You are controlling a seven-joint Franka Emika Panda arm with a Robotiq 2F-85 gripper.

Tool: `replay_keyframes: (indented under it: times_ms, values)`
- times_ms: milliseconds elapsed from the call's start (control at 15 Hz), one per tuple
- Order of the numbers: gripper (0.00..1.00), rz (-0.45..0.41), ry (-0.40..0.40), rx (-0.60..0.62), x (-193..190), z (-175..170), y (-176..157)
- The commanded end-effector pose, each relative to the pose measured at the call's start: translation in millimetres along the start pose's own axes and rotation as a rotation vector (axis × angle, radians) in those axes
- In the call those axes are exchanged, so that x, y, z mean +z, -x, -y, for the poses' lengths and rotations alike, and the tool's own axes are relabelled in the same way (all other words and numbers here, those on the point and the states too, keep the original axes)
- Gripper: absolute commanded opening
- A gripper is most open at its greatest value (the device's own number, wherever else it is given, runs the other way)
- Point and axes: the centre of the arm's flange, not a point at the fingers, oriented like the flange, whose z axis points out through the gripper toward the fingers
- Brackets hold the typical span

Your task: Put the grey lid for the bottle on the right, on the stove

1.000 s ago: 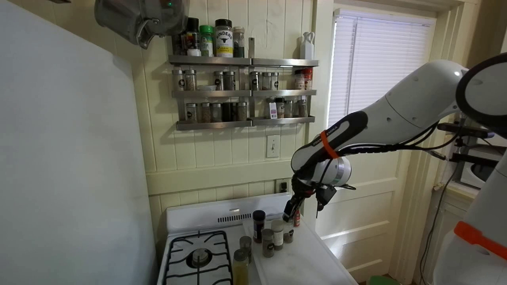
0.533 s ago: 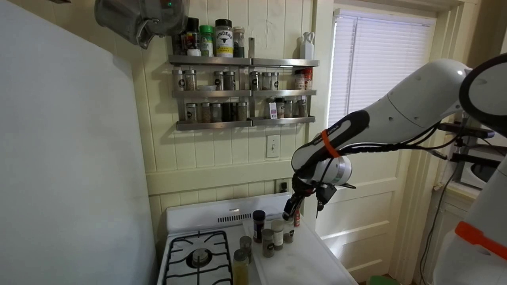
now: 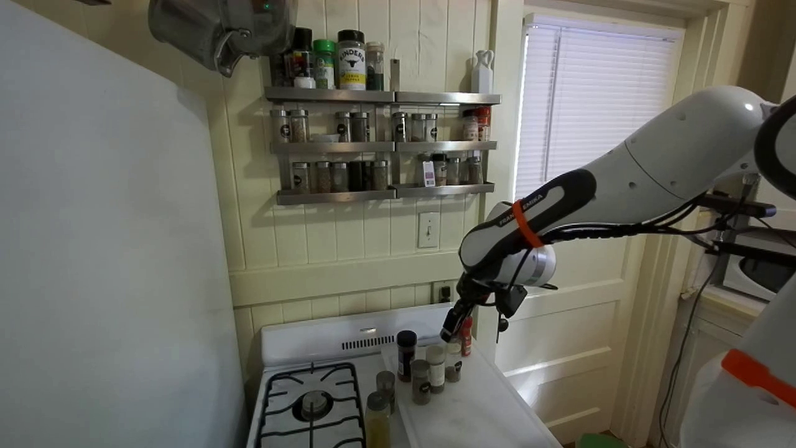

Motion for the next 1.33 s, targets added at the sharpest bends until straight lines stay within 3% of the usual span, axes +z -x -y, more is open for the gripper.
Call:
replay_keyframes:
  times_ms: [0, 467, 667, 1000, 1267]
  values:
    - [0.25, 0.053, -0.001, -0.010, -8.0, 28.6, 15.6]
    - [0.25, 0.222, -0.067, -0.027, 4.6, 65.5, 41.1]
    - [0.25, 0.300, -0.062, -0.006, 11.2, 69.5, 56.4]
    - [0.25, 0.323, 0.025, -0.034, 26.5, 50.6, 73.4]
    - [0.25, 0.306, 0.044, -0.025, 35.8, 33.0, 81.2]
